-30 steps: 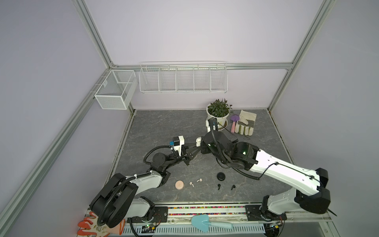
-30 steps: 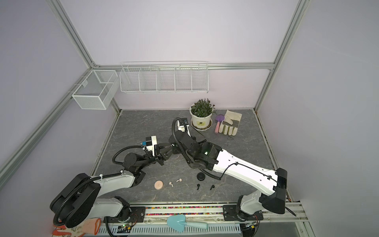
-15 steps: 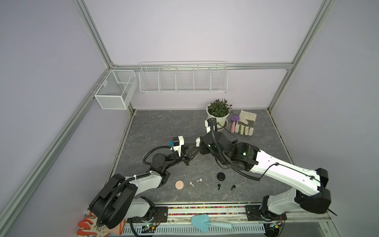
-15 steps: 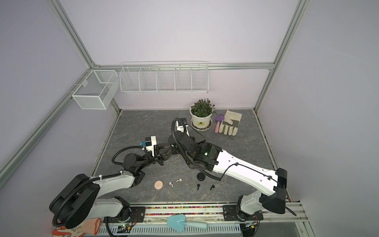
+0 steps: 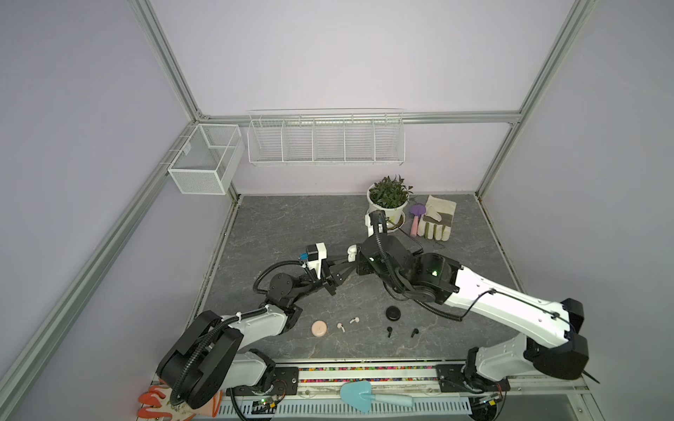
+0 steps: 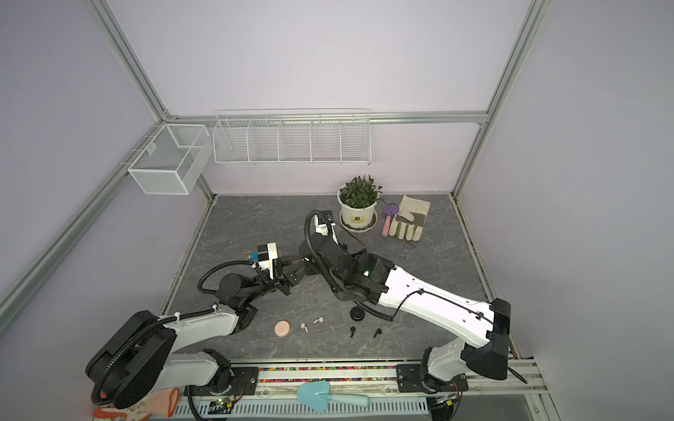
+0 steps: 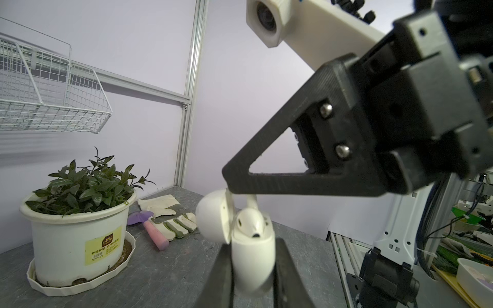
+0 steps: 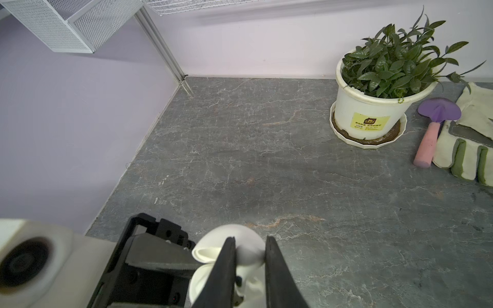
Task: Insert wireless bluetooth earbuds into charging case
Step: Insert the wireless bluetooth earbud into the charging case.
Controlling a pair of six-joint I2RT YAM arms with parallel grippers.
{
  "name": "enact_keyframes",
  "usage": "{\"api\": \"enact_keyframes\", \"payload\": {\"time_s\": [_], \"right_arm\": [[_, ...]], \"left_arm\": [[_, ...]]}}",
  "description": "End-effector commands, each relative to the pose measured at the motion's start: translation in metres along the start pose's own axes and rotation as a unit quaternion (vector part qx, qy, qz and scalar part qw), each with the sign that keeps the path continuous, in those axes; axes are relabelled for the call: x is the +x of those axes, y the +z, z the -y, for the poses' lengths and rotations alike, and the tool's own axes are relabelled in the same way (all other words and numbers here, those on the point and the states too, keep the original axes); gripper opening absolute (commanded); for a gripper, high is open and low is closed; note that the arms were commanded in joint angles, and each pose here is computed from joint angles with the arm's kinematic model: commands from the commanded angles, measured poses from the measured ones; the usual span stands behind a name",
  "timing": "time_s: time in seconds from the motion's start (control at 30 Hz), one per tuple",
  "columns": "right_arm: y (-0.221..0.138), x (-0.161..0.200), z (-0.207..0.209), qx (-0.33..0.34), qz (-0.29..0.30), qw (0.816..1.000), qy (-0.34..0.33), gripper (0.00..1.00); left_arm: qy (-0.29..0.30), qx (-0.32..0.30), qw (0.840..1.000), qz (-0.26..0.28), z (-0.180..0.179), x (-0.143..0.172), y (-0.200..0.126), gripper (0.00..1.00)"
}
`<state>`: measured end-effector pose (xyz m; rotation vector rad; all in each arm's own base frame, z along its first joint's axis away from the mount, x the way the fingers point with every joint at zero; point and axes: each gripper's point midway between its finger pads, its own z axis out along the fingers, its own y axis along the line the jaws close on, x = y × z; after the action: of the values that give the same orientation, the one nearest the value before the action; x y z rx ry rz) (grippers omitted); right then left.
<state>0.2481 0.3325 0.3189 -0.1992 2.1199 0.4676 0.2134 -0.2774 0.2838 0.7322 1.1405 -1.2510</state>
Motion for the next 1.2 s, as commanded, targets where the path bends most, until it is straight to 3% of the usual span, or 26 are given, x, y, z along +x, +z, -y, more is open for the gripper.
{"api": "enact_keyframes", "payload": {"time_s": [0.0,0.7,1.17], "right_arm": [[-0.005,0.006,0.003,-0.001,-0.009,1.0,0.01,0.21],[-0.001,0.01,-0.006,-0.02,-0.018,0.999,0.027,0.21],[-0.006,0.005,0.001,-0.009,-0.012,1.0,0.023,0.33]], "left_arm": [[0.026,0.011,0.999,0.019,0.008,-0.011,-0.002,0.0],[0.026,0.014,0.999,0.019,0.009,-0.011,-0.001,0.0],[0.029,0.012,0.999,0.021,0.009,-0.012,-0.002,0.0]]}}
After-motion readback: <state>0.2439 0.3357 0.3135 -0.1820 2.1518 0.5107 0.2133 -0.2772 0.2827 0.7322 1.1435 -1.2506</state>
